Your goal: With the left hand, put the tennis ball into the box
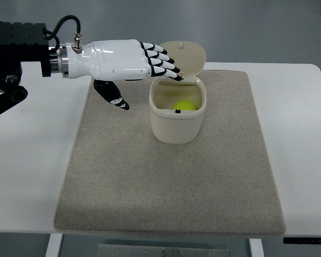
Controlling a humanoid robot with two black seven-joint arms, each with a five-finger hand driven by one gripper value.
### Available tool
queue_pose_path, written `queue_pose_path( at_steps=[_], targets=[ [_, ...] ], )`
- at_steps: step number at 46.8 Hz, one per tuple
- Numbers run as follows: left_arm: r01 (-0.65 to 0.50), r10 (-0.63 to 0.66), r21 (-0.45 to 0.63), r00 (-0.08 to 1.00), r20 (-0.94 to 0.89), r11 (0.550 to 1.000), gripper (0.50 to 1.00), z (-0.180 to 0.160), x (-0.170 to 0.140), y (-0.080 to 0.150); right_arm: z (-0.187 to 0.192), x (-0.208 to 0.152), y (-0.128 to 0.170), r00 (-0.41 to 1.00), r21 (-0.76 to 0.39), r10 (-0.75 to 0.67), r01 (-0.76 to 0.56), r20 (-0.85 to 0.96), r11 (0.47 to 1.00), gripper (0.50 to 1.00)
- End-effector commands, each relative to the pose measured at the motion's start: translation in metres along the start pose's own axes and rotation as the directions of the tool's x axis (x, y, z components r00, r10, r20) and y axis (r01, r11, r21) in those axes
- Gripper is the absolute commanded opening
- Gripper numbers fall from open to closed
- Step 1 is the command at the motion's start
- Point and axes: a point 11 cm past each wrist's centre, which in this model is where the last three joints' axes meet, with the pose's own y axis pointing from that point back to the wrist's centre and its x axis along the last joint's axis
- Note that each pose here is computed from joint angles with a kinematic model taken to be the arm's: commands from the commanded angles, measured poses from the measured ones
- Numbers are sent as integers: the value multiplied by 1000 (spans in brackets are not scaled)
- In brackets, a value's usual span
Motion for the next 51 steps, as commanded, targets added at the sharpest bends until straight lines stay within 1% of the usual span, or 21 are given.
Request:
queue_pose_path(
  at_steps=[1,7,13,16,21,25,29,36,38,41,46,51],
  targets=[
    [-47,50,21,990,-135,999,1000,-9,2,16,1,0,0,1000,-1,0,0,0,1000,903],
    [-115,138,87,931,-337,989,1000,-31,-7,34,1,0,0,1000,-1,0,0,0,1000,901],
    [-163,224,167,853,-471,972,999,-56,-16,44,0,0,0,1000,0,0,0,0,1000,903],
    [-180,266,207,798,-540,961,999,-66,-25,51,1,0,0,1000,-1,0,0,1,1000,903],
    [-198,349,294,666,-660,935,999,-84,-51,62,0,0,0,1000,0,0,0,0,1000,901],
    [-208,408,353,534,-740,912,999,-94,-74,64,0,0,0,1000,0,0,0,0,1000,903],
    [-210,465,415,426,-776,885,999,-104,-88,74,1,0,0,1000,-1,0,0,0,1000,903],
    [-201,527,488,277,-803,849,999,-113,-110,87,0,0,0,1000,0,0,0,0,1000,901],
    [-200,538,502,229,-811,842,999,-114,-116,88,1,0,0,1000,-1,0,0,0,1000,903],
    [-209,541,509,136,-830,835,999,-113,-123,79,0,0,0,1000,0,0,0,1,1000,903],
    [-205,552,542,-9,-834,815,999,-121,-131,76,0,0,0,1000,0,0,0,0,1000,903],
    [-166,533,546,-122,-838,821,999,-125,-142,68,1,0,0,1000,-1,0,0,1,1000,901]
  ],
)
